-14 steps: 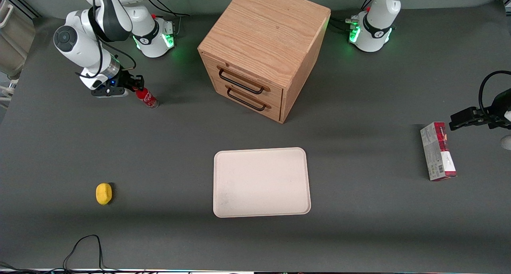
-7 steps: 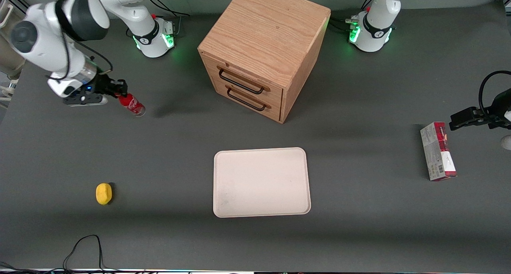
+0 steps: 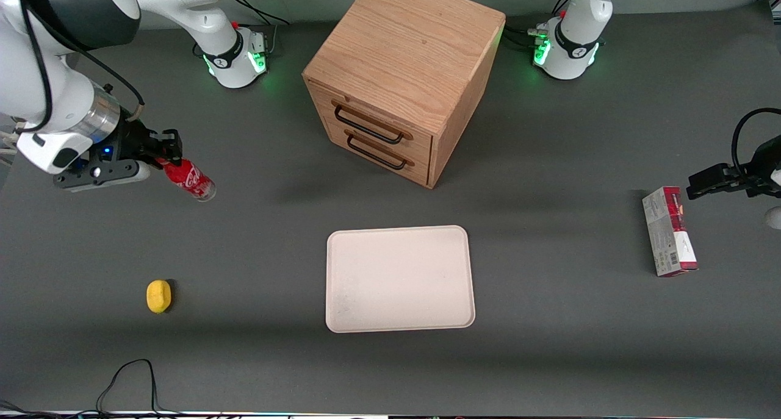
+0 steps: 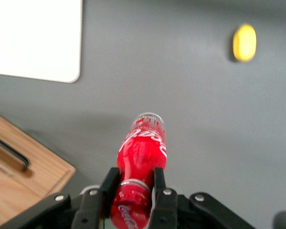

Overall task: Place coke bottle on tray
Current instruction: 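Lift the bottle and carry it with the right gripper onto the white tray, then lower the bottle onto the tray and open the right gripper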

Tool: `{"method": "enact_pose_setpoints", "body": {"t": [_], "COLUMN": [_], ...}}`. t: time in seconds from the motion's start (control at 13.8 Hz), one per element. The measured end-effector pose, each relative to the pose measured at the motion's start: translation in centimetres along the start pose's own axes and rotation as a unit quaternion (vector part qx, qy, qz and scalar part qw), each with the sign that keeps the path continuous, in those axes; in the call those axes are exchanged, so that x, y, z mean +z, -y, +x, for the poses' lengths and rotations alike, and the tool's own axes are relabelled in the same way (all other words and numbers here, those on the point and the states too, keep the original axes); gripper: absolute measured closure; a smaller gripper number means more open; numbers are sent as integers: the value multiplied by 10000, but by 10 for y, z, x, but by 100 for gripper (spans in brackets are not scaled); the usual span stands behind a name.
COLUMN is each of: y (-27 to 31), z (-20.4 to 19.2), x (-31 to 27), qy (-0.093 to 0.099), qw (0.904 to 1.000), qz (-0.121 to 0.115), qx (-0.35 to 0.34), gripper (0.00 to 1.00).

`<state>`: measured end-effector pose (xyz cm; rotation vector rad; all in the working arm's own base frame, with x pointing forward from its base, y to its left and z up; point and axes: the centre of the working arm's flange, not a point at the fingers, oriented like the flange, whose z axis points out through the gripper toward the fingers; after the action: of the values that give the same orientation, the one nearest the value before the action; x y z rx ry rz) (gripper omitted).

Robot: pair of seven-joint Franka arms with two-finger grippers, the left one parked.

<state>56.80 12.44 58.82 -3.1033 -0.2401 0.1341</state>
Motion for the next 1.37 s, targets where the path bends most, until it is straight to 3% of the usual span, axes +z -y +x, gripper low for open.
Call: {"method": "enact_pose_setpoints", "body": {"t": [0.22,0.36,0.51,1.01,1.37], "y": [46,89,127,182,180], "z": [53,86,121,188,202], "x": [-8,14,51,188,245], "qy": [-148,-185,-422,-1129,-1128], "qw": [9994,9984,9960,9901,9904], "qz": [189,455,672,387,222], "qx": [-241,-288,-406,-739,-764], "gripper": [66,66,66,66,66]}}
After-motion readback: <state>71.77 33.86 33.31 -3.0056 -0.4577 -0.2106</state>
